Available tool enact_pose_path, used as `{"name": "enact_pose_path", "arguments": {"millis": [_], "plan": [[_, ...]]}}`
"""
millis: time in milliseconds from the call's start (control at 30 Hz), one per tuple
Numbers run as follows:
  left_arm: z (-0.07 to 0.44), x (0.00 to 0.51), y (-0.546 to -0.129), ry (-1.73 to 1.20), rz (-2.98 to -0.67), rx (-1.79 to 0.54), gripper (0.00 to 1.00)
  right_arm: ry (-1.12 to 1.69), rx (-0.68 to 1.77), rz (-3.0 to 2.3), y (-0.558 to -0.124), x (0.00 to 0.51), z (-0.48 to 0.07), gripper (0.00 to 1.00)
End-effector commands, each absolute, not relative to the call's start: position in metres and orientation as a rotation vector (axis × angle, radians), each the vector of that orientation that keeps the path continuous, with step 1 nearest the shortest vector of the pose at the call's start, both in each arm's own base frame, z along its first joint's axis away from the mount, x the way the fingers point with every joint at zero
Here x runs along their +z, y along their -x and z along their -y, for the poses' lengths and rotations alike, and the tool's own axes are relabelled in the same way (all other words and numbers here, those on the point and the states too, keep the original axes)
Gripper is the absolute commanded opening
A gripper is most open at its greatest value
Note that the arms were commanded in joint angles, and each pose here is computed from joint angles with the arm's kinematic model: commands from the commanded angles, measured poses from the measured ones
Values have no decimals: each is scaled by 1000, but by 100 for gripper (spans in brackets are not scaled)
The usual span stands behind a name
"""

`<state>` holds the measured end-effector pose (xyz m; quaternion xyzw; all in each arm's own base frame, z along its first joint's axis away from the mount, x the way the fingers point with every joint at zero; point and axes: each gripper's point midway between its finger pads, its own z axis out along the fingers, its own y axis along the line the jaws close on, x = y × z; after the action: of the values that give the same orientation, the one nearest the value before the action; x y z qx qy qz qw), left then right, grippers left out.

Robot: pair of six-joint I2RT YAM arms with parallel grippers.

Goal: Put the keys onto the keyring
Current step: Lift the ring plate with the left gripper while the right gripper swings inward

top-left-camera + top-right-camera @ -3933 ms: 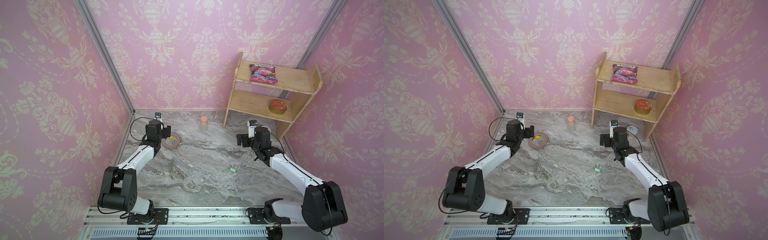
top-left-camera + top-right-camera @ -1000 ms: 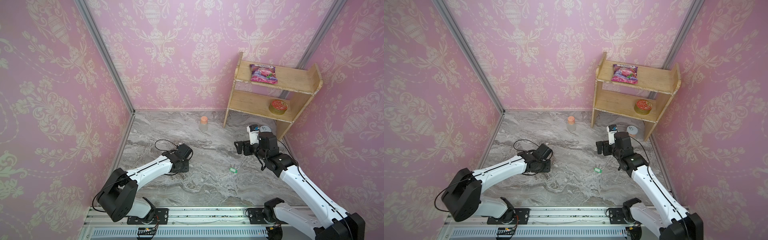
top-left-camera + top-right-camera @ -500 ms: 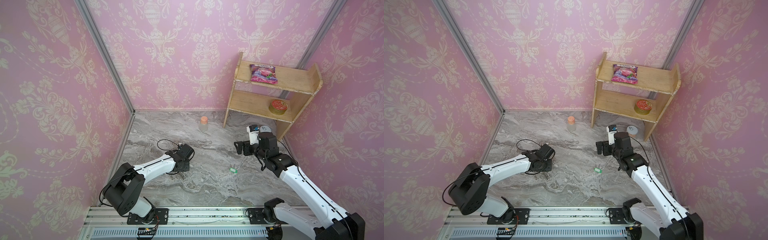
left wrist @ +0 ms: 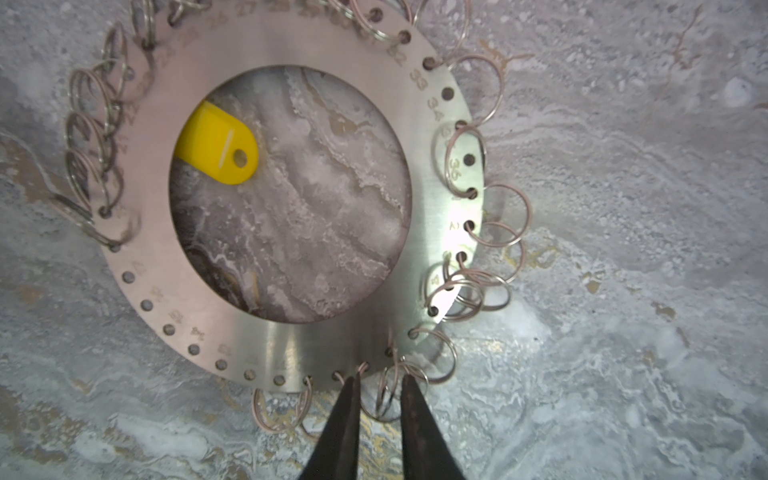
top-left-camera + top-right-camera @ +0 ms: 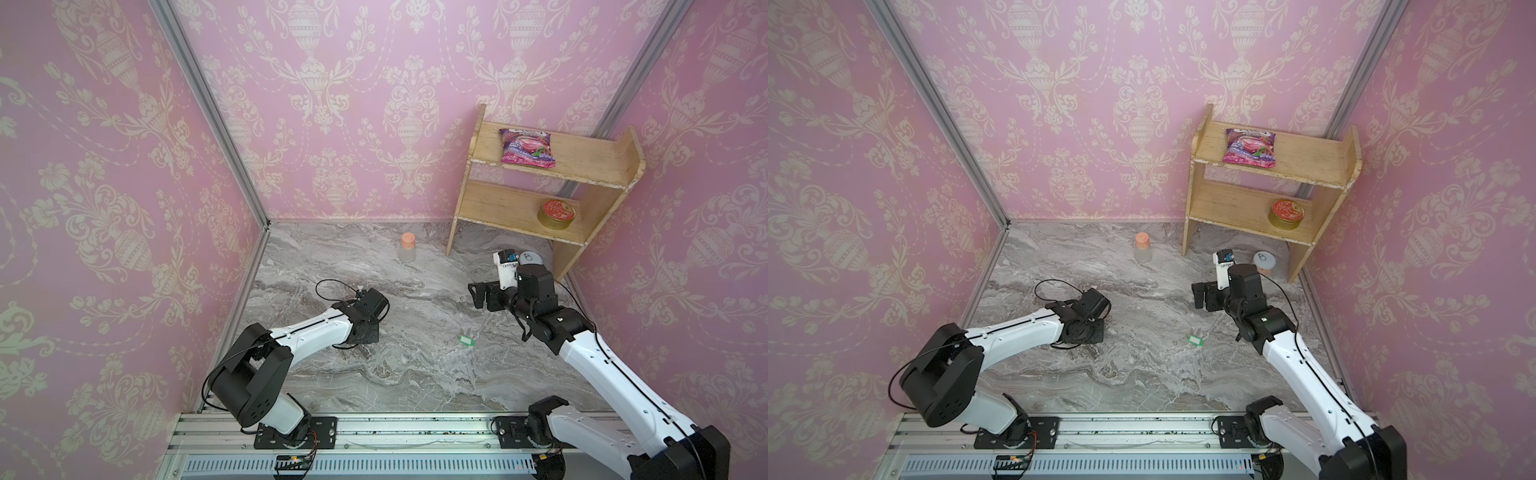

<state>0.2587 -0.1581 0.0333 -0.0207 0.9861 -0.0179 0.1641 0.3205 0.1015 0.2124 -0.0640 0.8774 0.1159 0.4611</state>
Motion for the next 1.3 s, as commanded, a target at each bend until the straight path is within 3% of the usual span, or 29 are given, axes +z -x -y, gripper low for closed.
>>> {"name": "enact_pose_path", "arguments": {"millis": [0, 500, 933, 1267], "plan": [[158, 36, -263, 24, -2795, -12, 18, 137, 288, -2139, -321, 217, -102, 100], [160, 55, -269, 2, -2757, -34, 0, 133, 291, -2129, -319, 220, -101, 100], [196, 170, -277, -337, -2486, -326, 0, 202, 388, -2088, -315, 235, -119, 100], [244, 296, -246, -869, -2124, -522, 0, 583, 635, -1903, -285, 297, -182, 100]]}}
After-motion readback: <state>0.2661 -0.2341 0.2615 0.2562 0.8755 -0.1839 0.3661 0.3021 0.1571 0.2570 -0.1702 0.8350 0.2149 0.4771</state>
